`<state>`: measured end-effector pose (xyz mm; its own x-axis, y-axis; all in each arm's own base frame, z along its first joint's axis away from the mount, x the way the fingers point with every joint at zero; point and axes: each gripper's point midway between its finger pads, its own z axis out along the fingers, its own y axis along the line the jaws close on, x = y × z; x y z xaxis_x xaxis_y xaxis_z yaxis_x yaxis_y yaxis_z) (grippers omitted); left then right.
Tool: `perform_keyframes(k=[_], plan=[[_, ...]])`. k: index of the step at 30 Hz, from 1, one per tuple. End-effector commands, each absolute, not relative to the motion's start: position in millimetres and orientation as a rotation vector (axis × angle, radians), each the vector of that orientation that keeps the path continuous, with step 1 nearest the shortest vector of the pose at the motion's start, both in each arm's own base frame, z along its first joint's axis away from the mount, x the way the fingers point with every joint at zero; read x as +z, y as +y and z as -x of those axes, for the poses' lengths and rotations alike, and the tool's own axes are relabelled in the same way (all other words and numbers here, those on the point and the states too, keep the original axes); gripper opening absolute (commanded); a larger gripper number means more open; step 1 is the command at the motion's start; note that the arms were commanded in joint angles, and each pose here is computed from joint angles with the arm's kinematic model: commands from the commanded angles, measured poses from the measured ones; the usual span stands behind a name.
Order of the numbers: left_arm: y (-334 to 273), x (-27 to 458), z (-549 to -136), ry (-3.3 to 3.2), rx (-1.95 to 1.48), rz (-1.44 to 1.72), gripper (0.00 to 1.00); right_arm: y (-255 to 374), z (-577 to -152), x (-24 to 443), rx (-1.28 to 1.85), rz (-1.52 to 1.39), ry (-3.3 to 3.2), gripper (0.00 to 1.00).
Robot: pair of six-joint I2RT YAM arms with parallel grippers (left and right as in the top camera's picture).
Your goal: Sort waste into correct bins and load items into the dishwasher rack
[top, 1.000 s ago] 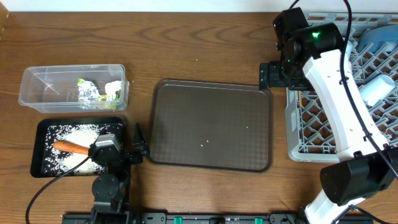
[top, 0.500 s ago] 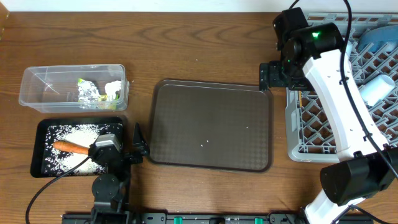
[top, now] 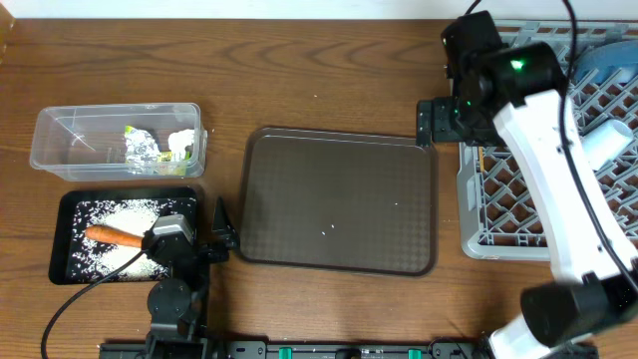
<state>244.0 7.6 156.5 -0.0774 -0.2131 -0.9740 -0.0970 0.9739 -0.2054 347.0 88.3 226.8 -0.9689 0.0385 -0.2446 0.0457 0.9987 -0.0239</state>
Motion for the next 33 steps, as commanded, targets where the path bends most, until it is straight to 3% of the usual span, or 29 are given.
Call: perform_keyframes(k=[1,6,7,8,11,23,27,33], plan=[[7.8,138.0,-243.4,1.705,-0.080,0.227,0.98,92.2,-331.2,265.7,0.011,-0.049,2.781,0.99],[7.8,137.9,-243.4,1.705,-0.080,0.227,0.98,85.2,-316.3,296.6,0.018,-0.049,2.682,0.99],[7.7,137.9,-243.4,1.706,-0.080,0.227,0.98,74.4,-315.5,303.5,-0.048,-0.069,2.647,0.84],[7.8,137.9,-243.4,1.705,-0.080,0.227,0.98,63.2,-317.1,311.1,-0.119,-0.092,2.603,0.99],[7.7,138.0,-243.4,1.705,-0.080,0.227,0.98,39.1,-312.4,329.5,-0.255,-0.142,2.515,0.99],[7.7,137.9,-243.4,1.706,-0.080,0.227,0.98,38.1,-288.3,374.6,-0.078,-0.173,2.309,0.99],[7.8,137.9,-243.4,1.705,-0.080,0.227,0.98,39.4,-284.4,361.4,-0.004,-0.176,2.220,0.99],[7.8,138.0,-243.4,1.705,-0.080,0.227,0.98,50.0,-273.1,305.5,0.203,-0.155,2.077,0.99]])
